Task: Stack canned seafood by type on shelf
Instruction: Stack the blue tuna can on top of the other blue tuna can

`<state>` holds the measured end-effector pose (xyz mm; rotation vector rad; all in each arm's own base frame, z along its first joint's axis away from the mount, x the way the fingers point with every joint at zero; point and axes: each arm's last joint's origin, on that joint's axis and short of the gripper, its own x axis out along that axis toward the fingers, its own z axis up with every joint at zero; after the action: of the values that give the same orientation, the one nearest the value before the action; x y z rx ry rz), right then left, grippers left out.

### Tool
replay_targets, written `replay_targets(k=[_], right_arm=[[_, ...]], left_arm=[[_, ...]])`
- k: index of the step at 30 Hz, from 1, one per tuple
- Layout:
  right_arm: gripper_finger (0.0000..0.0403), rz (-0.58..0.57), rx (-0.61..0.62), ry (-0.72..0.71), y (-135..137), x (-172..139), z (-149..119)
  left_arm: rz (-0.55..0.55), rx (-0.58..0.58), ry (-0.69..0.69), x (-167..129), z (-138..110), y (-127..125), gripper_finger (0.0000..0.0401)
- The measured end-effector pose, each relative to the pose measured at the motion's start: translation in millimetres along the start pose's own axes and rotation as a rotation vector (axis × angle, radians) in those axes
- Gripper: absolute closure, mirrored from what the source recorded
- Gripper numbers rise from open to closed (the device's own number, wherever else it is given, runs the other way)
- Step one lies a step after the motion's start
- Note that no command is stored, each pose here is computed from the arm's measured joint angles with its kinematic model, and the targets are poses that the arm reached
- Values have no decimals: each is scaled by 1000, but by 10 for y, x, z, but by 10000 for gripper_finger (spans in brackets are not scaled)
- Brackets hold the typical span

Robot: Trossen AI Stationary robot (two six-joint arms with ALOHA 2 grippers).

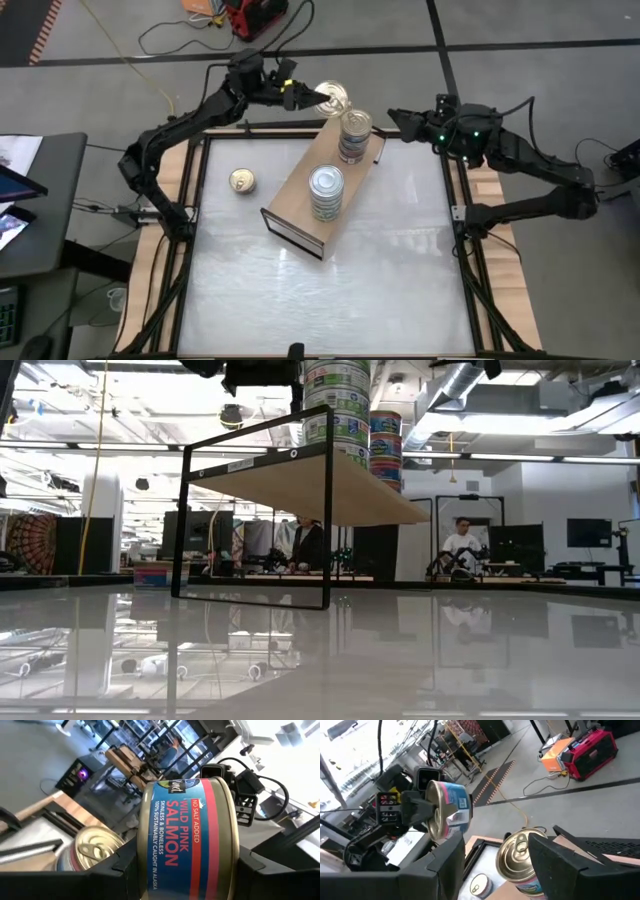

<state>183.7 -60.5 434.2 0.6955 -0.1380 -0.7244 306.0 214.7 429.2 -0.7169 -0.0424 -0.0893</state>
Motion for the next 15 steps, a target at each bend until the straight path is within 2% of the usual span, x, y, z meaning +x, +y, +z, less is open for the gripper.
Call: replay_targets(k=[7,15], right_arm=[[163,-55,-42,-13,-67,137,9],[163,51,-136,29,-177,210,159]], left_arm=[[-27,-36,34,0,-12,-5,216],[29,-86,18,22,-30,104,216]])
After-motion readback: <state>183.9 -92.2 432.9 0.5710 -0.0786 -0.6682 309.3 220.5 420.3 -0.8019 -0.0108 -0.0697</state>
